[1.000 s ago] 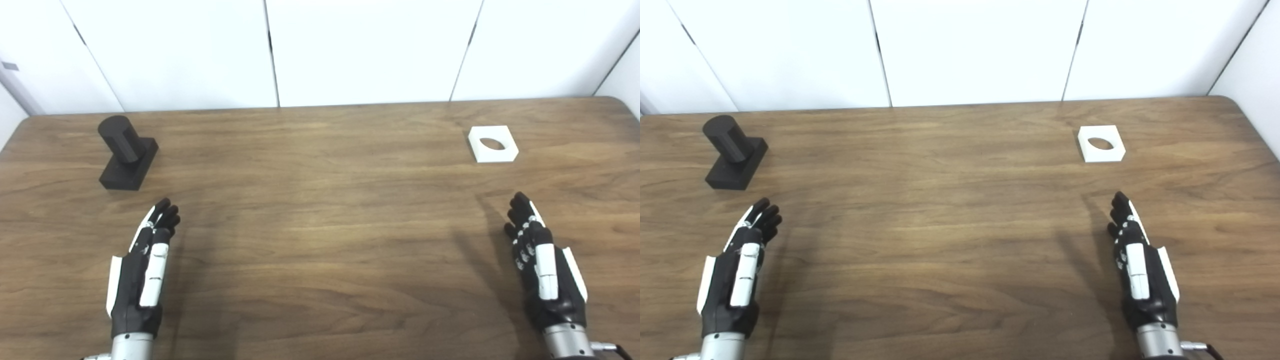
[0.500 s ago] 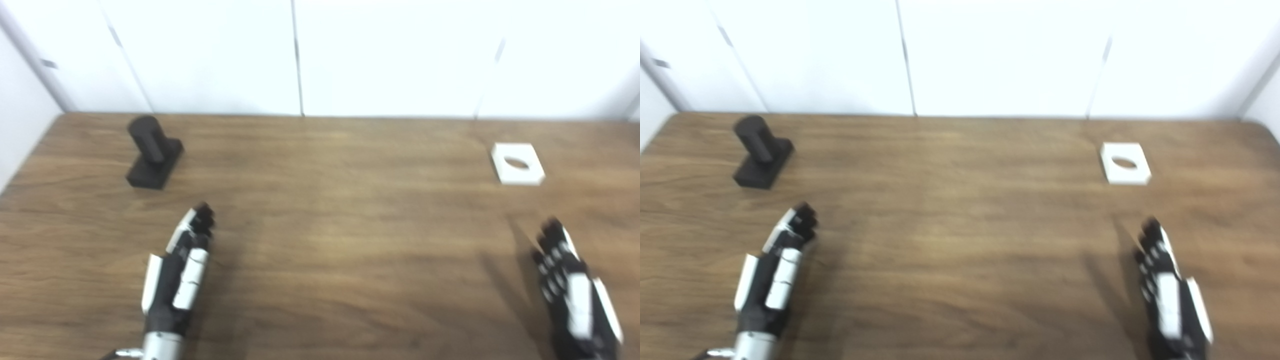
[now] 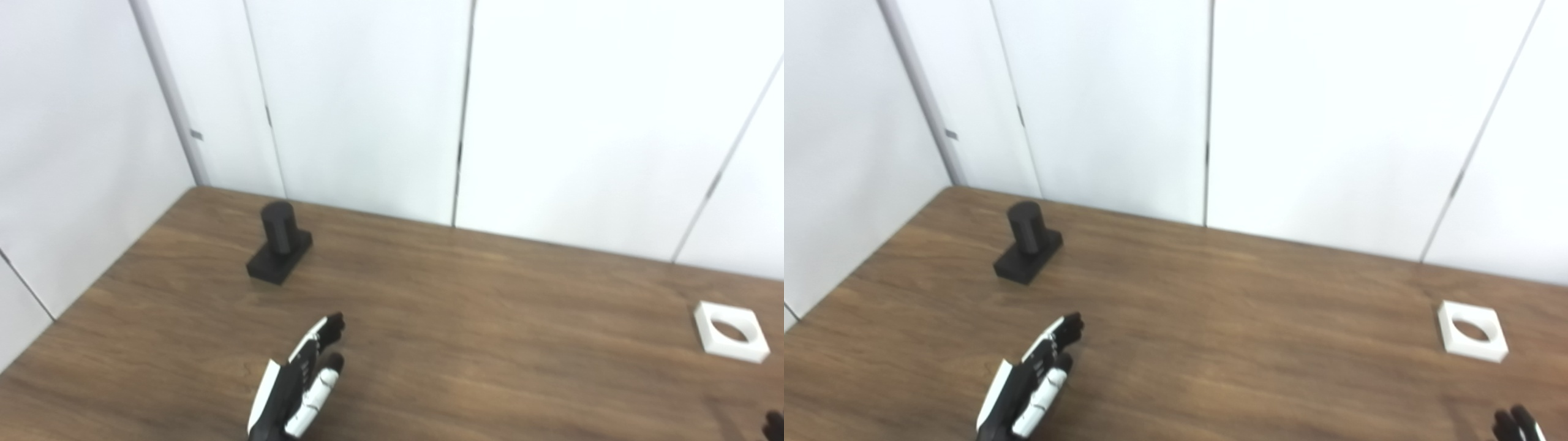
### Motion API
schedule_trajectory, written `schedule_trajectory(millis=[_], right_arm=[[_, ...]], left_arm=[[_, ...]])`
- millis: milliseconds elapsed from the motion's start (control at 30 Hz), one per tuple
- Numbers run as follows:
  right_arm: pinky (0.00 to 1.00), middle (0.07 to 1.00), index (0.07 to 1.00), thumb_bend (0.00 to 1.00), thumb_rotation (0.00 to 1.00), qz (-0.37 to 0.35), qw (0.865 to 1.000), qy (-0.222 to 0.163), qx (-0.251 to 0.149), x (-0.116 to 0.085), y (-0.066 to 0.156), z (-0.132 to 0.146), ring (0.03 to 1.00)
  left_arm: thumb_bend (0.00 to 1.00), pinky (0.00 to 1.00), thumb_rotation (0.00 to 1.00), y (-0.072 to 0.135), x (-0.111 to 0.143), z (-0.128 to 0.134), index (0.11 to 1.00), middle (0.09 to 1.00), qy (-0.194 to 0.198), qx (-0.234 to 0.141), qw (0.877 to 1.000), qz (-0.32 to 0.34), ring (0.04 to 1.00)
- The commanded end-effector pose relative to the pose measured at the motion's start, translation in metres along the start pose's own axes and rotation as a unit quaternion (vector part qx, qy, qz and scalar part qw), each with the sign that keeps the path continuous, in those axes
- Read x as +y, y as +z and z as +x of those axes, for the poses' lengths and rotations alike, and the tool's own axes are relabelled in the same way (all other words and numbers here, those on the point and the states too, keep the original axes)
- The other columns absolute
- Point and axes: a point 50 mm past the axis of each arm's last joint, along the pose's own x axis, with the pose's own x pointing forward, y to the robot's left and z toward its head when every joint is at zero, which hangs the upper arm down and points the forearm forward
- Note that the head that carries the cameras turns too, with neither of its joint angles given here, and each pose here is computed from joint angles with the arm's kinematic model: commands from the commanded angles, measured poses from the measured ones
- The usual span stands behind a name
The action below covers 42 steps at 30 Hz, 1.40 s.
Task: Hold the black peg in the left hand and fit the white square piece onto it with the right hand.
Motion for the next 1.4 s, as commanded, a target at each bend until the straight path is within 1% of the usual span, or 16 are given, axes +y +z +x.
schedule_trajectory(millis=[0,167,367,467,600,700,733,767,800,833,900,933,1067,1133,1233,1367], right_arm=[[0.93,0.92,0.924,0.61,0.95,-0.002,1.0,-0.006,-0.002,-0.006,-0.007,0.002,0.939],[0.96,0.912,0.918,0.64,0.95,-0.005,1.0,-0.007,0.002,-0.008,-0.009,0.003,0.94],[0.91,0.9,0.904,0.6,0.94,-0.003,1.0,-0.007,-0.003,-0.01,-0.011,0.006,0.921],[0.93,0.902,0.912,0.63,0.95,-0.009,1.0,-0.009,0.0,-0.011,-0.012,0.006,0.924],[0.92,0.897,0.901,0.64,0.94,-0.009,1.0,-0.012,0.002,-0.011,-0.013,0.007,0.917],[0.93,0.896,0.904,0.64,0.95,-0.007,1.0,-0.012,0.003,-0.011,-0.011,0.006,0.918],[0.92,0.895,0.902,0.62,0.95,-0.007,1.0,-0.012,0.002,-0.011,-0.011,0.006,0.915],[0.91,0.892,0.902,0.62,0.94,-0.006,1.0,-0.012,0.002,-0.011,-0.011,0.006,0.912],[0.91,0.89,0.901,0.62,0.94,-0.005,1.0,-0.012,0.002,-0.011,-0.011,0.006,0.911],[0.91,0.891,0.9,0.61,0.94,-0.004,1.0,-0.012,0.001,-0.011,-0.011,0.005,0.912],[0.91,0.889,0.891,0.61,0.93,-0.003,1.0,-0.011,-0.001,-0.01,-0.011,0.005,0.91],[0.9,0.886,0.891,0.61,0.93,-0.003,1.0,-0.012,0.0,-0.01,-0.011,0.005,0.908],[0.88,0.875,0.882,0.62,0.92,-0.003,1.0,-0.013,-0.001,-0.009,-0.01,0.005,0.896],[0.86,0.872,0.878,0.62,0.92,-0.001,1.0,-0.012,-0.002,-0.008,-0.009,0.005,0.891],[0.84,0.865,0.874,0.63,0.92,-0.004,1.0,-0.012,0.0,-0.008,-0.01,0.004,0.882],[0.82,0.859,0.868,0.65,0.91,-0.006,1.0,-0.013,0.001,-0.008,-0.009,0.003,0.872]], left_arm=[[0.6,0.98,0.79,-0.006,-0.024,-0.004,0.911,0.907,0.012,0.003,0.999,-0.033,0.907],[0.58,0.92,0.76,-0.009,-0.027,-0.003,0.9,0.901,0.016,-0.002,0.999,-0.028,0.9],[0.55,0.9,0.73,-0.011,-0.032,-0.001,0.895,0.896,0.025,-0.006,0.999,-0.027,0.896],[0.53,0.89,0.72,-0.011,-0.033,-0.001,0.904,0.906,0.027,-0.004,0.999,-0.021,0.897],[0.48,0.88,0.66,-0.008,-0.034,-0.004,0.917,0.919,0.035,-0.006,0.999,-0.012,0.901],[0.52,0.91,0.62,0.0,-0.033,-0.006,0.926,0.921,0.047,-0.009,0.999,0.006,0.91],[0.54,0.9,0.58,0.004,-0.031,-0.005,0.921,0.916,0.053,-0.021,0.998,0.011,0.906],[0.55,0.87,0.51,0.008,-0.029,-0.004,0.911,0.906,0.06,-0.032,0.997,0.023,0.898],[0.57,0.86,0.49,0.011,-0.026,-0.002,0.903,0.897,0.068,-0.043,0.996,0.041,0.889],[0.59,0.84,0.48,0.015,-0.024,0.0,0.892,0.887,0.076,-0.05,0.994,0.053,0.879],[0.65,0.85,0.48,0.02,-0.018,0.004,0.891,0.888,0.092,-0.051,0.992,0.075,0.887],[0.69,0.86,0.49,0.024,-0.015,0.006,0.895,0.89,0.101,-0.053,0.989,0.09,0.891],[0.82,0.8,0.49,0.039,-0.001,0.016,0.899,0.893,0.141,-0.052,0.977,0.149,0.872],[0.86,0.84,0.53,0.046,0.008,0.021,0.886,0.898,0.16,-0.048,0.966,0.199,0.885],[0.92,0.88,0.57,0.053,0.023,0.03,0.882,0.906,0.178,-0.039,0.952,0.246,0.9],[0.98,0.81,0.62,0.06,0.039,0.041,0.892,0.914,0.202,-0.031,0.933,0.297,0.899]])
